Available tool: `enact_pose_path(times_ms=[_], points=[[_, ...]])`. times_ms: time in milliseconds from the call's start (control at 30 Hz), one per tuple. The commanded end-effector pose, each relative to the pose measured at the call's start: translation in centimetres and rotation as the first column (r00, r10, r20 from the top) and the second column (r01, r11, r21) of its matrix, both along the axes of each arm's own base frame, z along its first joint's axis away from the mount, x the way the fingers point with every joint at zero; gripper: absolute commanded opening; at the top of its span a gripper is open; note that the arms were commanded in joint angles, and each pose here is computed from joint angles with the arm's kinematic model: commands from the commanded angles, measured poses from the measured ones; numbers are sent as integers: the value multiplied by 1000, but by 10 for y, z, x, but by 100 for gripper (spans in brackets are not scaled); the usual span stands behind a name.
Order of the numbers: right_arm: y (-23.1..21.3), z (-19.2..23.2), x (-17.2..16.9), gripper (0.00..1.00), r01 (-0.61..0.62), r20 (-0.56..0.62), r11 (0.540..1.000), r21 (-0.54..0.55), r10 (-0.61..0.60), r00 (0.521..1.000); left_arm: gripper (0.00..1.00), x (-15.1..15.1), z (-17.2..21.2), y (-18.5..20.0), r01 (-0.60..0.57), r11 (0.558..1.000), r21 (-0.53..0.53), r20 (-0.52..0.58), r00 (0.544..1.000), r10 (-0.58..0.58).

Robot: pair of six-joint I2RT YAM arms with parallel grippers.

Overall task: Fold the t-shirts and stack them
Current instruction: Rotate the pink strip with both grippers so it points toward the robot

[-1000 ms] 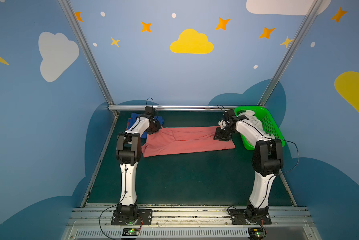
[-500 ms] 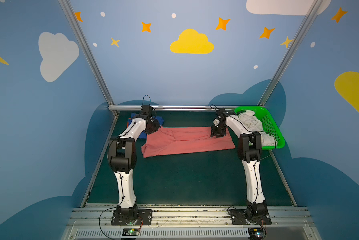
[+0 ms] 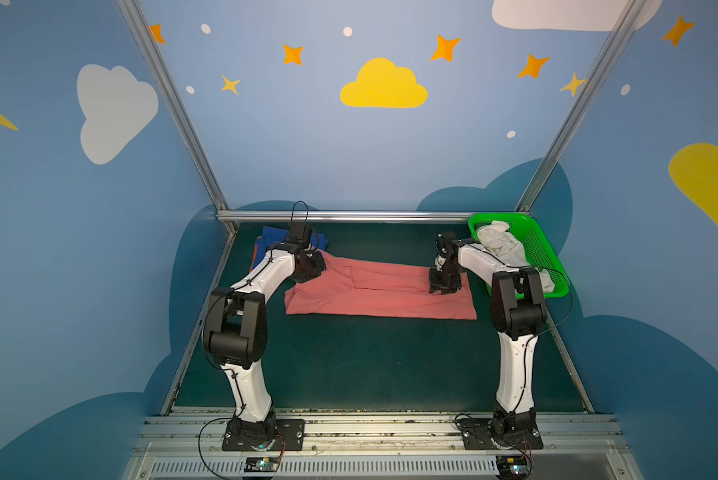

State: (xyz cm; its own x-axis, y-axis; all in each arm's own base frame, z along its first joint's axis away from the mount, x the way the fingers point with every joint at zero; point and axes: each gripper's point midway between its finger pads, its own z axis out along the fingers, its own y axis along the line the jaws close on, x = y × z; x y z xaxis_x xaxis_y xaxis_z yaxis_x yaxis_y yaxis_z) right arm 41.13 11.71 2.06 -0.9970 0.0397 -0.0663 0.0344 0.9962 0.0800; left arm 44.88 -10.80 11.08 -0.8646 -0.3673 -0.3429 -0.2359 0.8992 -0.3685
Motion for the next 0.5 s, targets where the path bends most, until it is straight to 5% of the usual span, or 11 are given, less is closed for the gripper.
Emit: enact_pose_path(times_ms=[0,467], points=[[-25,-18,-42,43,53,-100,994,-92,-62,993,6,-11,2,-5,0,1000,26,4,1000,0],[-75,-11,-126,44,164,-115,970,-178,-186,976,5,-31,-74,-73,108,993,48,-152,983,-99]])
